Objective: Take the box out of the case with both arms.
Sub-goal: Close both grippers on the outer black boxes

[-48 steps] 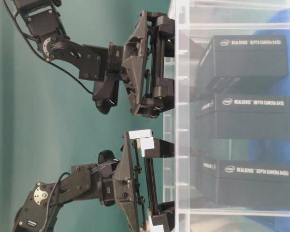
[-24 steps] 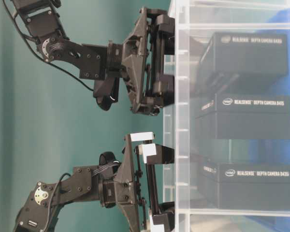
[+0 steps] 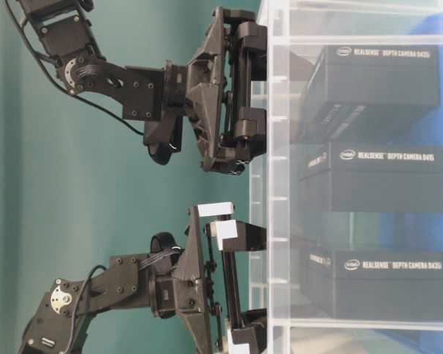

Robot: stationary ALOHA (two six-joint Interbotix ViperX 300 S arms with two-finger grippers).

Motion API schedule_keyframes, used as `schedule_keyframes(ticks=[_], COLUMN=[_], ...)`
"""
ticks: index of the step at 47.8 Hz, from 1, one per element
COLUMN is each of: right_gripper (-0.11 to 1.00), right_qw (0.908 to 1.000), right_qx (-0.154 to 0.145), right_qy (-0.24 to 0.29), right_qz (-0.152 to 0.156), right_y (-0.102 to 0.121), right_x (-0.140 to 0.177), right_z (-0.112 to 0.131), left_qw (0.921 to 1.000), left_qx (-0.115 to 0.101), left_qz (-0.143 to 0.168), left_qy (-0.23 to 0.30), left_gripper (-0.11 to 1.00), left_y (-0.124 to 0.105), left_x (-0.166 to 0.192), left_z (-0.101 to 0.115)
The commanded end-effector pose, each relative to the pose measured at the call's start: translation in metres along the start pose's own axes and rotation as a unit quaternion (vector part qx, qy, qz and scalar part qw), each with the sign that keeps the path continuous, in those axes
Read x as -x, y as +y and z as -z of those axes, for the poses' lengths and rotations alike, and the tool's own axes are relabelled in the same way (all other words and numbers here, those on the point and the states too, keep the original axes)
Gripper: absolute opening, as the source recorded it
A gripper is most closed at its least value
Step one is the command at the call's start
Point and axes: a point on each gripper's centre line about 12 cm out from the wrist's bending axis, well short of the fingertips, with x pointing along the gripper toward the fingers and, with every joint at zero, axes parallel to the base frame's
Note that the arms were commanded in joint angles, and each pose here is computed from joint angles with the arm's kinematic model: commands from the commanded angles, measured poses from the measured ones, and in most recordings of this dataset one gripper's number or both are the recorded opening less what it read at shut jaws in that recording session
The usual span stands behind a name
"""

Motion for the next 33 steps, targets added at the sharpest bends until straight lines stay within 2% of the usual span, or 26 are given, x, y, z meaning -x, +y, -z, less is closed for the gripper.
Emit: schedule_keyframes(ticks=[1, 6, 12, 20, 33], right_gripper=[0.65, 0.65, 0.65, 0.65, 0.65], right_qw=[1.0000, 1.0000, 0.9997, 0.9986, 0.9971], right_qx=[-0.001, -0.006, -0.024, -0.045, -0.053], right_qy=[-0.006, -0.007, -0.008, -0.015, -0.024], right_qz=[0.000, -0.003, -0.007, -0.025, -0.050], right_y=[-0.004, -0.003, -0.003, -0.003, 0.000], right_x=[0.006, 0.007, 0.011, 0.020, 0.043], right_z=[-0.004, -0.004, -0.005, -0.006, -0.011], left_qw=[1.0000, 1.0000, 1.0000, 0.9999, 0.9994], left_qx=[-0.007, -0.007, -0.008, -0.008, -0.018], left_qz=[-0.006, -0.004, 0.003, 0.014, 0.028], left_qy=[-0.001, -0.001, -0.003, -0.006, -0.010], left_gripper=[0.63, 0.63, 0.63, 0.63, 0.63], left_y=[0.005, 0.003, 0.001, -0.003, -0.009], left_x=[0.008, 0.009, 0.014, 0.022, 0.045], left_z=[0.002, 0.002, 0.001, 0.000, -0.001])
